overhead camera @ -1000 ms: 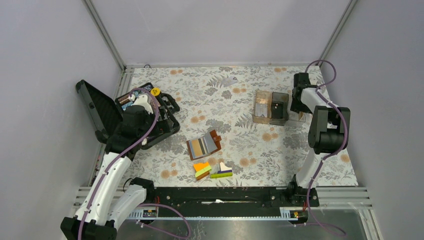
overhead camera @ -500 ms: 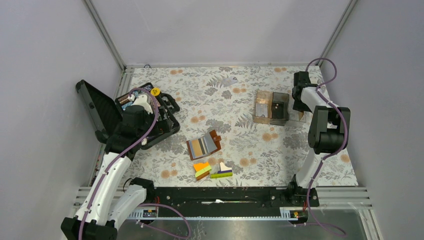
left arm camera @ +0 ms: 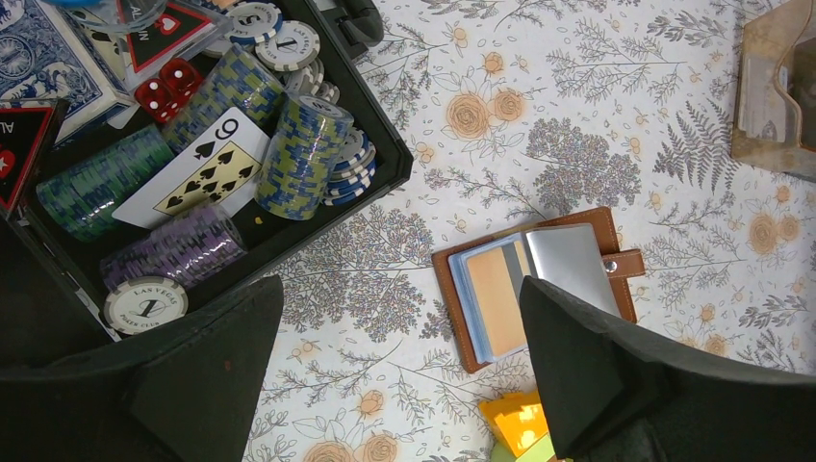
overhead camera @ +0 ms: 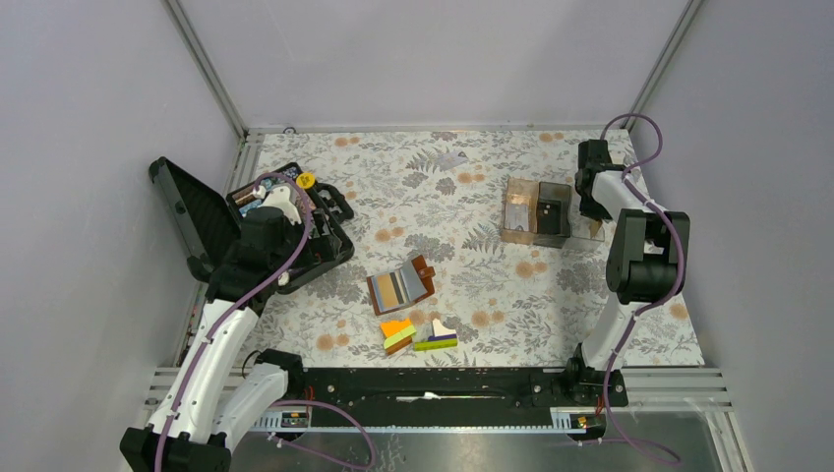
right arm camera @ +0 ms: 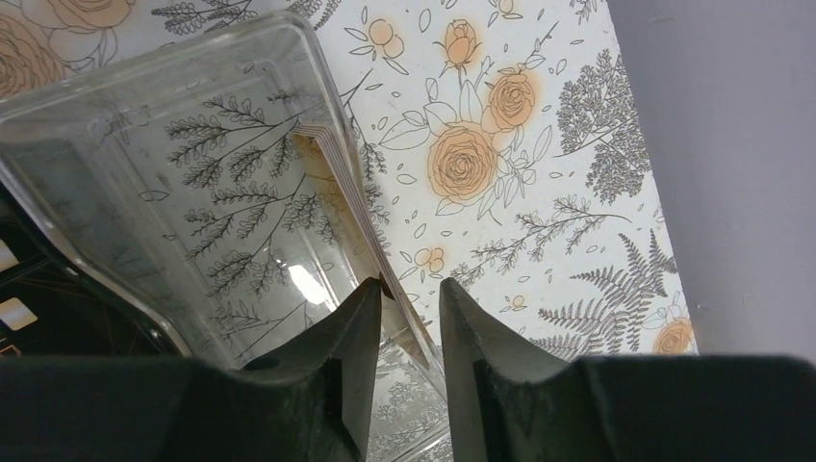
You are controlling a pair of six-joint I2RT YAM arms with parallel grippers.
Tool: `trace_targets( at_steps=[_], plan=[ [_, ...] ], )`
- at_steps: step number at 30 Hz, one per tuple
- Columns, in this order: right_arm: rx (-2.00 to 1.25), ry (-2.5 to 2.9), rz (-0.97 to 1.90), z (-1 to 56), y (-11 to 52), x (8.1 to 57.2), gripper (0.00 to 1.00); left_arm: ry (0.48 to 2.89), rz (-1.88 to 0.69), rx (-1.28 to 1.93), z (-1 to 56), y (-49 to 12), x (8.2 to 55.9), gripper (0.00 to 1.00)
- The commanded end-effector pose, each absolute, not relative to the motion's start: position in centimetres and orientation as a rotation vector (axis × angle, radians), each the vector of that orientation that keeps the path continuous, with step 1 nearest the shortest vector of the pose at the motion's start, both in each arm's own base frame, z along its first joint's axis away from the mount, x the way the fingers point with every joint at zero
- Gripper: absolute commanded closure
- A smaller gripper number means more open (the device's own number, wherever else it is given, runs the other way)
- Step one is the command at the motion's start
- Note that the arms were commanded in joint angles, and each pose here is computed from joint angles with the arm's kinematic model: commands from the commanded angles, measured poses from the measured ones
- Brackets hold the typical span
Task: Put the credit cards into the card holder
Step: Pick up the credit card from the storage box.
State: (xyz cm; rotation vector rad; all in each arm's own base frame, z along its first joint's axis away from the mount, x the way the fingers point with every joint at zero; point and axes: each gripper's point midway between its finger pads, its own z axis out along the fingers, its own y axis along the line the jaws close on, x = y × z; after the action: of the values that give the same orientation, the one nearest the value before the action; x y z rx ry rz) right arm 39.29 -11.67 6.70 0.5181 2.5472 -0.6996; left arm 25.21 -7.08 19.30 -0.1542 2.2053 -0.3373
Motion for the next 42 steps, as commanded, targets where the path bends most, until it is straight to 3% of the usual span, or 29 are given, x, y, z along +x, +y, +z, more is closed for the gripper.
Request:
trace_targets(
  at_steps=[1, 9, 15, 21, 32, 42],
  plan=[
    [0.527, 2.476, -0.649, 10.1, -11.5, 40.4, 0.66, 2.17, -0.35, -0.136, 20.1, -7.2, 25.7, 0.01],
    [0.524, 2.486, -0.567, 10.2, -10.6, 40.6, 0.77, 2.169, -0.354, -0.135, 20.1, -7.2, 25.7, 0.01],
    [0.52, 2.481, -0.517, 10.6, -10.0, 40.7, 0.93, 2.167, -0.358, -0.136, 20.1, -7.2, 25.7, 0.01],
    [0.524, 2.465, -0.444, 11.4, -9.2, 40.7, 0.99, 2.162, -0.369, -0.14, 20.2, -7.3, 25.5, 0.01],
    [0.523, 2.302, -0.096, 17.7, -5.0, 40.4, 1.0, 2.145, -0.592, -0.145, 20.0, -10.2, 24.7, 0.03],
    [0.305, 2.083, 0.507, 22.9, 6.0, 35.3, 1.0, 2.165, -0.999, -0.276, 16.3, -15.2, 23.0, 0.14]
  ],
)
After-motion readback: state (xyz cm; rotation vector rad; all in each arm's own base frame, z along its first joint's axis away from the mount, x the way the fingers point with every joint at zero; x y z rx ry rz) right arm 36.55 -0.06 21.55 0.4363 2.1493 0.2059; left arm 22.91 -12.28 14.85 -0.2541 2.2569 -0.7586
